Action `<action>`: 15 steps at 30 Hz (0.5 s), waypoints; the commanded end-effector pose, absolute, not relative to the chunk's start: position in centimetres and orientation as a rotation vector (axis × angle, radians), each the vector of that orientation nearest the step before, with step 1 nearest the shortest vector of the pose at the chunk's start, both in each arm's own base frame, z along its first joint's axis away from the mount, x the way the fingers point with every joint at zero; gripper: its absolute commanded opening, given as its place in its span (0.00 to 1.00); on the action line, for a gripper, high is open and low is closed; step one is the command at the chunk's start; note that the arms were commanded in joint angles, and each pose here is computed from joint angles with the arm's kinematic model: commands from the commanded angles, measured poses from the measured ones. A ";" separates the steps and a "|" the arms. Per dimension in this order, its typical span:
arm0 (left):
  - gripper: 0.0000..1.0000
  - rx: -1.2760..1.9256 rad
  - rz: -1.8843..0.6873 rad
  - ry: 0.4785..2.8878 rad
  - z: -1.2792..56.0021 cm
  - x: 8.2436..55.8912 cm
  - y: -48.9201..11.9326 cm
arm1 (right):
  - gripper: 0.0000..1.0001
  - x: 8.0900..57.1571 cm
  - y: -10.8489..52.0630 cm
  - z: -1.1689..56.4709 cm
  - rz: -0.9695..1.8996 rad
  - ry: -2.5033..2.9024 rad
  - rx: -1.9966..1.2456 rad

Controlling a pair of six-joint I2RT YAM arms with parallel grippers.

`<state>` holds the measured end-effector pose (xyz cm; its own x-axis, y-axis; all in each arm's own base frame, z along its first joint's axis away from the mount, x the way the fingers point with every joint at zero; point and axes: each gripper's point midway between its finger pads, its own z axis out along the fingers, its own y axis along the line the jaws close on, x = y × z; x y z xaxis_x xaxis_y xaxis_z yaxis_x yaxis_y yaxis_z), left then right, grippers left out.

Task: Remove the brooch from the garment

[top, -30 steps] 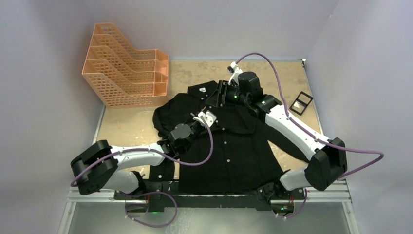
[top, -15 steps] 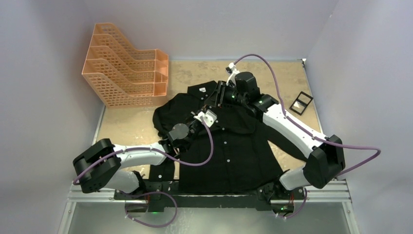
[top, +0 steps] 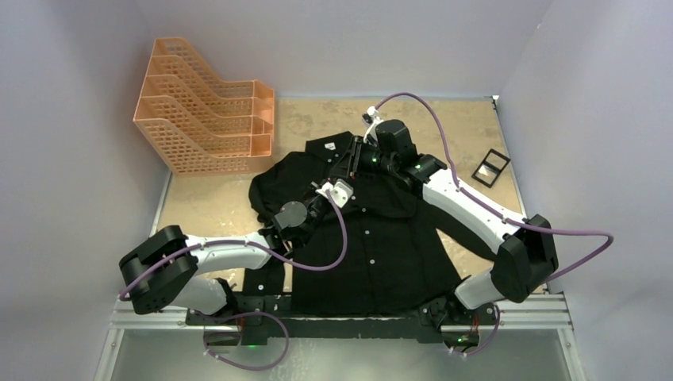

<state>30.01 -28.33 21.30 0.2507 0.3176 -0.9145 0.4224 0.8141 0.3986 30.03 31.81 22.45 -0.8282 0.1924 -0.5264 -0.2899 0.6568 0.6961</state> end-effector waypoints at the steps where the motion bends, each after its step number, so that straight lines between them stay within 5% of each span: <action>1: 0.00 0.601 -0.113 1.314 22.7 30.1 -28.5 | 0.28 30.1 32.5 23.9 1.138 2.286 -0.059; 9: 0.00 0.553 -0.091 1.307 23.0 30.1 -28.3 | 0.17 30.3 32.5 22.7 1.136 2.333 0.055; 15: 0.00 0.569 0.011 1.259 23.2 29.1 -28.4 | 0.21 30.7 32.7 22.7 1.142 2.345 0.114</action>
